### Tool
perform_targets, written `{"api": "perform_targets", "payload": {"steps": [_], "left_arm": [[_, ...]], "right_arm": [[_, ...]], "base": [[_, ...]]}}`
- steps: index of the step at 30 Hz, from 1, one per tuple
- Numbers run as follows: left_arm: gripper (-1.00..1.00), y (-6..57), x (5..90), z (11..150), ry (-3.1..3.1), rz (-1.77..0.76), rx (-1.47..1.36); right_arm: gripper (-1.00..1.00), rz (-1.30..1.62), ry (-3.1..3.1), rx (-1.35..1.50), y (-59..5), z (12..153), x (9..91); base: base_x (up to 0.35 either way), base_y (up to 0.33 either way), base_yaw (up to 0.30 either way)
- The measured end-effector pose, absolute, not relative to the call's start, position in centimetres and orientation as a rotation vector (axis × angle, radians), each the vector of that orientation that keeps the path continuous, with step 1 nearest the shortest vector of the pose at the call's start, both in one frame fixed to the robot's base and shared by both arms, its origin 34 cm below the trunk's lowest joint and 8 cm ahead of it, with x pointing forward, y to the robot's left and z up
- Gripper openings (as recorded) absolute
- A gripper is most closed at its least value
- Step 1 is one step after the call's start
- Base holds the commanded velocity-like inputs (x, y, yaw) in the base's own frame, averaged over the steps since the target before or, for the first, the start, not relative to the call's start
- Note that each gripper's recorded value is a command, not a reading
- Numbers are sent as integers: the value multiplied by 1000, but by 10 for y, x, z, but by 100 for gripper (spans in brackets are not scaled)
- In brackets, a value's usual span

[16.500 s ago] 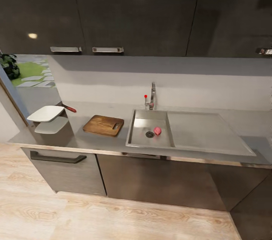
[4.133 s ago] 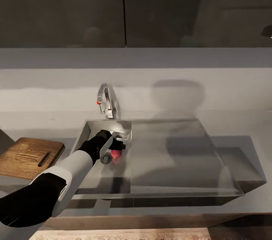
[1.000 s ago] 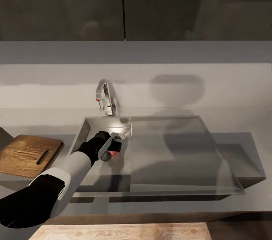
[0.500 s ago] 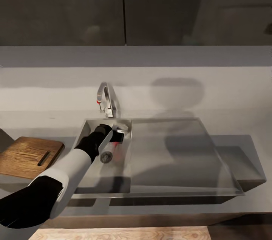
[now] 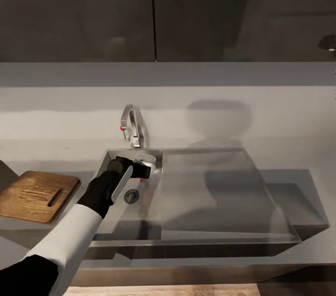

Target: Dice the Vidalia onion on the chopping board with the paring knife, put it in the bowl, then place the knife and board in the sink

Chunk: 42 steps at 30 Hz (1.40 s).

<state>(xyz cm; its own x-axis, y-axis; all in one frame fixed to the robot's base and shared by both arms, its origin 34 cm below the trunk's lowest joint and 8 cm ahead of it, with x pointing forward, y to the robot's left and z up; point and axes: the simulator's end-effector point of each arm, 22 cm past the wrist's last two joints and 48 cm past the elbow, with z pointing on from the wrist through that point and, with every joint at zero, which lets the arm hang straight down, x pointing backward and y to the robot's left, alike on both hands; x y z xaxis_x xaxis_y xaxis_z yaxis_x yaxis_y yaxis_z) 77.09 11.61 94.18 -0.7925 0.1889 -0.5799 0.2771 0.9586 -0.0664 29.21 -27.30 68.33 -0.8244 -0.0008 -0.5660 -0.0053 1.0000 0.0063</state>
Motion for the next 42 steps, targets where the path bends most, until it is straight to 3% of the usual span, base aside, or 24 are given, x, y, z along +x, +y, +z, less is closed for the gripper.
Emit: {"api": "perform_targets", "payload": {"steps": [16,30,42], "left_arm": [[-100,169,734,986,2375,-118,349],[-100,165,709,1000,2328,-137,364],[-100,165,708,1013,2305,-135,366]], "right_arm": [[100,10,2515,-4,-273,688,300],[100,11,2493,-4,-273,692,307],[100,10,2474,-5,-273,696,313]], "base": [[0,0,0],[0,0,0],[-66,222,0]]}}
